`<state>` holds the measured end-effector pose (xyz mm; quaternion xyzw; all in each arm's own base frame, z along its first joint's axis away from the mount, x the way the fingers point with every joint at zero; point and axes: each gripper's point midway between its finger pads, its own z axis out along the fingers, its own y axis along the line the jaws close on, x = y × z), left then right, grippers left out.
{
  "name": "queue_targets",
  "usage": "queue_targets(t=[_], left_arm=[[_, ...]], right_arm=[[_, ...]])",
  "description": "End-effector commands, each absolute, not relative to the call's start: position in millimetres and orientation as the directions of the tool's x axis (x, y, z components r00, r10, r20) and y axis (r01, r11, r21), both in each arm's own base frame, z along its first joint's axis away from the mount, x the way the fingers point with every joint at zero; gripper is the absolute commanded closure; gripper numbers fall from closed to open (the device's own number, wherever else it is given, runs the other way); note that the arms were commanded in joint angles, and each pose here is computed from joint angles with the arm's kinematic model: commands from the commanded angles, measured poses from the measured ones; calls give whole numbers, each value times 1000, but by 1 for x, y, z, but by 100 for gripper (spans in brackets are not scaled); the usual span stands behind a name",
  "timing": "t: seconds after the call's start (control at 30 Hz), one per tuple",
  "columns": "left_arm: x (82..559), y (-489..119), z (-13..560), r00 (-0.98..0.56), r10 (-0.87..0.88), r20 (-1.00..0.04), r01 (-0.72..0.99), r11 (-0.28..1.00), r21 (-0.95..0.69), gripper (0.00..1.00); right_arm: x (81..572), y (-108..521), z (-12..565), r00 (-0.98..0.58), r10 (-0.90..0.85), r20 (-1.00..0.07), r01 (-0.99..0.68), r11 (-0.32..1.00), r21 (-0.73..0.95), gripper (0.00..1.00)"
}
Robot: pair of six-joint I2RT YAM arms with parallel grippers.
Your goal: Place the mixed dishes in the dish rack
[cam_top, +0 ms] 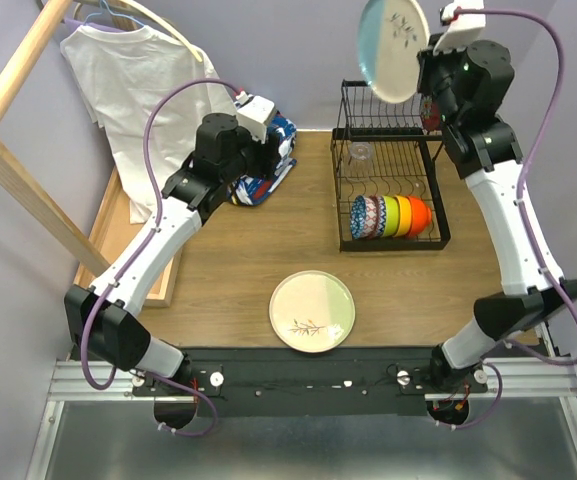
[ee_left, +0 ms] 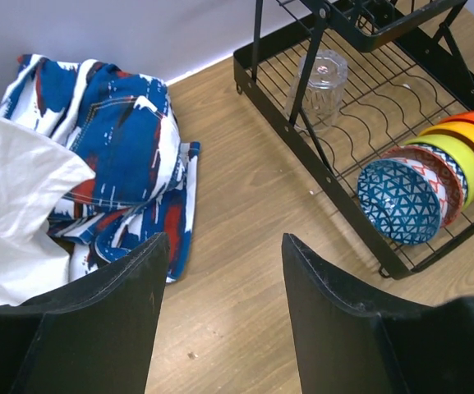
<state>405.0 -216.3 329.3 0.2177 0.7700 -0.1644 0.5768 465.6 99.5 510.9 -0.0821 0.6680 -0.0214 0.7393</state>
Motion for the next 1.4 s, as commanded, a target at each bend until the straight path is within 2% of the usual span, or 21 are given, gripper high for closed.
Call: queue_targets(t=[0.0,0.33,0.77,1.37], left_arm=[[398,-225,325,-250,123,-960,567,823,-42,34],[391,-226,310,-274,137,-952,585,809,-52,33],[386,-229,296,-303,131,-944,596,799,-80,33],[384,-228,284,-320,139,-937,597,798,-85,33]], right_arm=[[475,40,570,216,-178,-960,296,949,-110,100],[502,29,520,22,-322,-946,335,894,-297,100],[513,1,494,-61,-336,-940,414,849,-330,99],[533,-2,438,-194,-322,-927,389,842,-374,100]])
